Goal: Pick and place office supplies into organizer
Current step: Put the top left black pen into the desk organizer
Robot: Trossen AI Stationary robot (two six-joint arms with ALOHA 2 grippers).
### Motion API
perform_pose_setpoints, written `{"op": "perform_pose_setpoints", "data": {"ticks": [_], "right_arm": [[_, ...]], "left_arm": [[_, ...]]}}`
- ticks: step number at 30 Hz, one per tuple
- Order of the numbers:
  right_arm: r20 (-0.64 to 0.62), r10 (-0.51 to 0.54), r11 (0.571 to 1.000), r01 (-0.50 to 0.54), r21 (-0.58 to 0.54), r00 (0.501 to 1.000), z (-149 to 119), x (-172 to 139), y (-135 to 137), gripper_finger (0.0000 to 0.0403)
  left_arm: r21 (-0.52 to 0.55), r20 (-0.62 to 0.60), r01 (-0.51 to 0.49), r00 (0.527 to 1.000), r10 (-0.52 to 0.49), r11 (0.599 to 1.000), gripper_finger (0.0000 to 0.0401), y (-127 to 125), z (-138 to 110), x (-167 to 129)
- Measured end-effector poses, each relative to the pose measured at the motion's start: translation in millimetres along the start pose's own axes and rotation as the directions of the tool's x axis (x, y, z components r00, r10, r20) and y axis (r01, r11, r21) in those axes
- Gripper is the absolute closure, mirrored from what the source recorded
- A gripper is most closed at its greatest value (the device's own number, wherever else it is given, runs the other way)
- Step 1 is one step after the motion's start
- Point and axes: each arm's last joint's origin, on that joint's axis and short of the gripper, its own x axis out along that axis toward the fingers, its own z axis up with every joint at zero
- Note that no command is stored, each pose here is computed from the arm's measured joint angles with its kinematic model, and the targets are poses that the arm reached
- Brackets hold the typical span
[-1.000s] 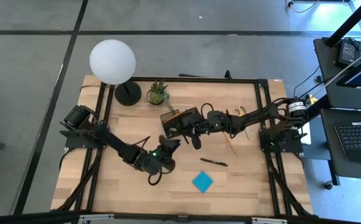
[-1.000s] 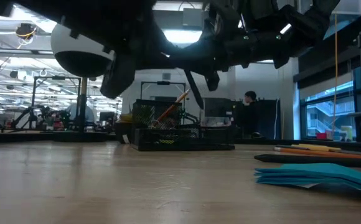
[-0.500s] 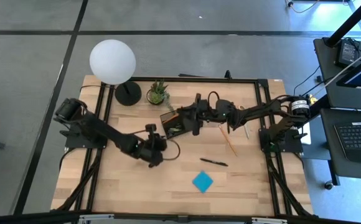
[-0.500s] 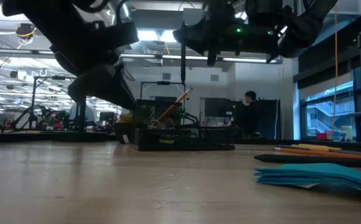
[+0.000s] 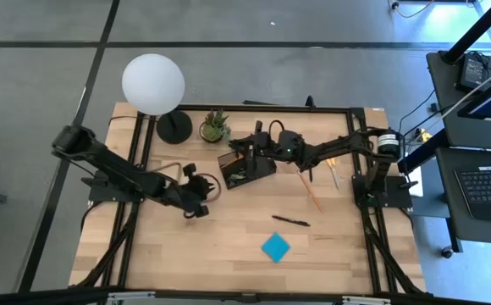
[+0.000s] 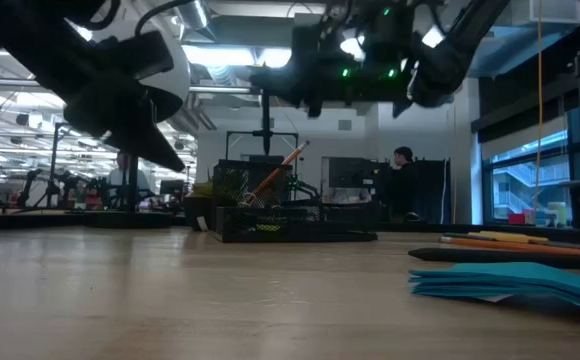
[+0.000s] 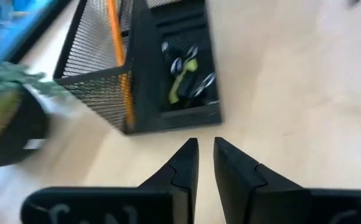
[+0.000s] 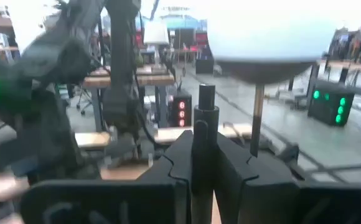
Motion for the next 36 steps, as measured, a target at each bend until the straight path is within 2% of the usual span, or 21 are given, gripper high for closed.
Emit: {"op": "perform_pose_setpoints", "data": {"ticks": [4,7,12,22,28,36], "right_arm": [[-0.050,-0.008,1.000,0.009,0.013,0.999,-19.8,5.7,-9.2,0.0362],[-0.063,-0.014,1.000,0.015,0.012,0.998,-29.3,11.7,-13.4,0.0362],[-0.080,0.021,1.000,-0.019,0.025,0.997,-41.4,22.3,-14.6,0.0362],[-0.116,0.064,0.998,-0.062,0.022,0.991,-57.8,25.5,-13.5,0.0362],[-0.143,0.069,0.996,-0.077,-0.050,0.987,-62.5,25.3,-13.0,0.0362],[-0.227,0.074,0.993,-0.092,-0.070,0.971,-71.1,23.8,-12.2,0.0362]], "left_arm": [[-0.105,0.091,0.119,0.990,-0.109,0.987,0.0363,15.0,-4.8,-7.4],[-0.126,0.166,0.155,0.977,-0.133,0.980,0.0366,22.2,-7.5,-10.9],[-0.147,0.199,0.147,0.973,-0.116,0.978,0.0363,29.1,-13.1,-9.2],[-0.144,0.178,0.124,0.979,-0.098,0.982,0.0367,31.1,-15.0,-5.4],[-0.141,0.174,0.122,0.980,-0.097,0.982,0.0368,31.2,-15.5,-5.3],[-0.141,0.173,0.122,0.980,-0.097,0.982,0.0369,31.1,-15.6,-5.2]]}}
